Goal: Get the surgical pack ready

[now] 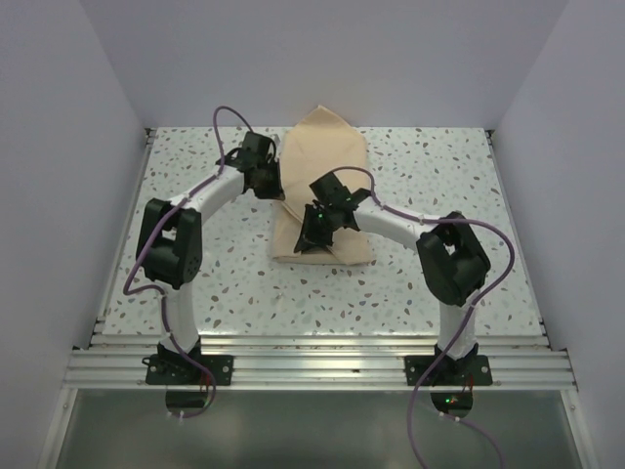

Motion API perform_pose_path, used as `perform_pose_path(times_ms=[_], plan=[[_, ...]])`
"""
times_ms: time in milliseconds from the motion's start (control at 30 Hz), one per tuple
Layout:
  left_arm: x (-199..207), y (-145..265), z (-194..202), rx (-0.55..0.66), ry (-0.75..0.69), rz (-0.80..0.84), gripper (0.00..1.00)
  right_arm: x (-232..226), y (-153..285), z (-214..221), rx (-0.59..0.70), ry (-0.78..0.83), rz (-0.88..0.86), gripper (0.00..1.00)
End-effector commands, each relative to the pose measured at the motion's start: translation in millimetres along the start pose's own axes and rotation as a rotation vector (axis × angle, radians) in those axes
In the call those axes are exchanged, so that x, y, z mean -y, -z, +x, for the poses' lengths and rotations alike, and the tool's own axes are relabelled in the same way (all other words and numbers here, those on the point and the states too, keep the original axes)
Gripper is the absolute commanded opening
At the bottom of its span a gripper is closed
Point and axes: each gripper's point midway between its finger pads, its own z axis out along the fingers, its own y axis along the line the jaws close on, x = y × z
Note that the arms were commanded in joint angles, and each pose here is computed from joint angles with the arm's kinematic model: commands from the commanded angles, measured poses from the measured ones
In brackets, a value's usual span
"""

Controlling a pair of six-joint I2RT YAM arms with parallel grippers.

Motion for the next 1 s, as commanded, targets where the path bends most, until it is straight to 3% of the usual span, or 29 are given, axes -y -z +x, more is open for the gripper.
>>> perform_pose_path(times_ms=[0,67,100,467,633,667,733,967], plan=[[-15.9,-4.0,-10.5,0.039,-0.027,-0.044,0.00,-14.1,3.5,-17.6,0.058,0.021,-0.024,0.14],[-17.8,-6.2,-9.2,0.035,-0.028,-0.050,0.00,-9.7,5.3,-16.8,0.067,0.017,-0.008,0.02],[-18.7,-6.7,-9.1,0.034,-0.026,-0.052,0.00,-7.0,6.2,-17.2,0.070,0.010,0.000,0.01],[-40.0,-11.9,-14.9,0.039,-0.016,-0.088,0.00,39.5,15.4,-7.0,0.057,-0.076,0.113,0.00],[-45.9,-12.2,-15.6,0.040,-0.014,-0.098,0.00,44.0,15.5,-7.3,0.057,-0.088,0.129,0.06],[-45.8,-12.2,-15.2,0.038,-0.015,-0.097,0.00,43.5,15.3,-6.9,0.054,-0.088,0.125,0.19],[-46.3,-13.3,-12.7,0.031,-0.013,-0.096,0.00,43.7,14.3,-6.8,0.051,-0.088,0.126,0.27],[-45.2,-12.8,-13.4,0.037,-0.015,-0.089,0.00,36.8,36.4,-26.0,0.106,-0.045,0.138,0.31]])
